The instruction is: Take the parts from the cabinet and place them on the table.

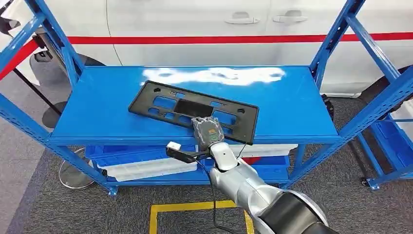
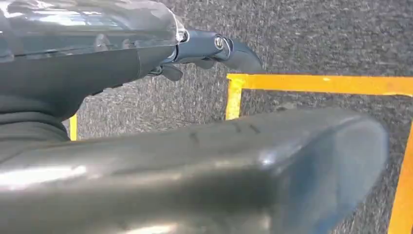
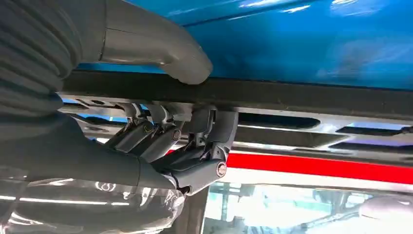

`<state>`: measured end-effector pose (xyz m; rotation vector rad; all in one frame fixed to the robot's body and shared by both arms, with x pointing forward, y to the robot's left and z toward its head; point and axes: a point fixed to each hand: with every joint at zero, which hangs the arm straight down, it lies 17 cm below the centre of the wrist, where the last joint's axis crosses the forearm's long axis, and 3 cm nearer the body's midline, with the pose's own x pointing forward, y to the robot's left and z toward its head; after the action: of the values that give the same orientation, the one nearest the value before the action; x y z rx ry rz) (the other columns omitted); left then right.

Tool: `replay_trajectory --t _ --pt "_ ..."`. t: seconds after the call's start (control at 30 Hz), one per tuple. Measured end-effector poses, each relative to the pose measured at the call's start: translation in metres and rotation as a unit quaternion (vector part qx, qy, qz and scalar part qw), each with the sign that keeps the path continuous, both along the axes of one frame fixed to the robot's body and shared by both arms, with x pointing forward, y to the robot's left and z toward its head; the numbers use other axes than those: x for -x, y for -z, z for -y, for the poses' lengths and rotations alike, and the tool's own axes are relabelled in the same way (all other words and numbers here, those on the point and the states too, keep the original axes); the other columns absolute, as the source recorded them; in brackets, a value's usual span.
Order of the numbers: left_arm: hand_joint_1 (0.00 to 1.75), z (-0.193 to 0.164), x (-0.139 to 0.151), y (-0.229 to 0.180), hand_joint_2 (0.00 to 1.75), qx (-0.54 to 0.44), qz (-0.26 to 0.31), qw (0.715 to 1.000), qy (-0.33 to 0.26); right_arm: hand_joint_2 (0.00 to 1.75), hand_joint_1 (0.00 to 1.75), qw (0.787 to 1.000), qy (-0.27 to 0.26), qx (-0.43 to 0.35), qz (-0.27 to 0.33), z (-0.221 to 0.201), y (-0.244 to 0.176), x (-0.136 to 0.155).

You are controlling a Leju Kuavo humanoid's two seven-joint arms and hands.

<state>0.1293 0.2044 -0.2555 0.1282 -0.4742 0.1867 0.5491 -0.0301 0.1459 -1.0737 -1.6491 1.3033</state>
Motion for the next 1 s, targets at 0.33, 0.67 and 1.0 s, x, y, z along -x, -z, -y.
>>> replay_trajectory --t 0.33,0.67,1.0 --pt "0.0 -0.004 0.0 -0.001 0.0 -0.01 0.003 1.0 -0.013 1.75 0.38 0.999 -0.019 -0.046 0.015 -0.019 -0.015 0.008" --pt "0.0 -0.003 -0.001 -0.002 0.0 -0.007 0.01 1.0 -0.016 1.75 0.0 0.999 -0.016 -0.049 0.016 -0.018 -0.019 0.006" --pt "0.0 0.0 -0.002 -0.003 0.0 -0.001 0.014 1.0 -0.014 1.75 0.0 0.999 -0.008 -0.037 0.027 -0.016 -0.027 0.001"
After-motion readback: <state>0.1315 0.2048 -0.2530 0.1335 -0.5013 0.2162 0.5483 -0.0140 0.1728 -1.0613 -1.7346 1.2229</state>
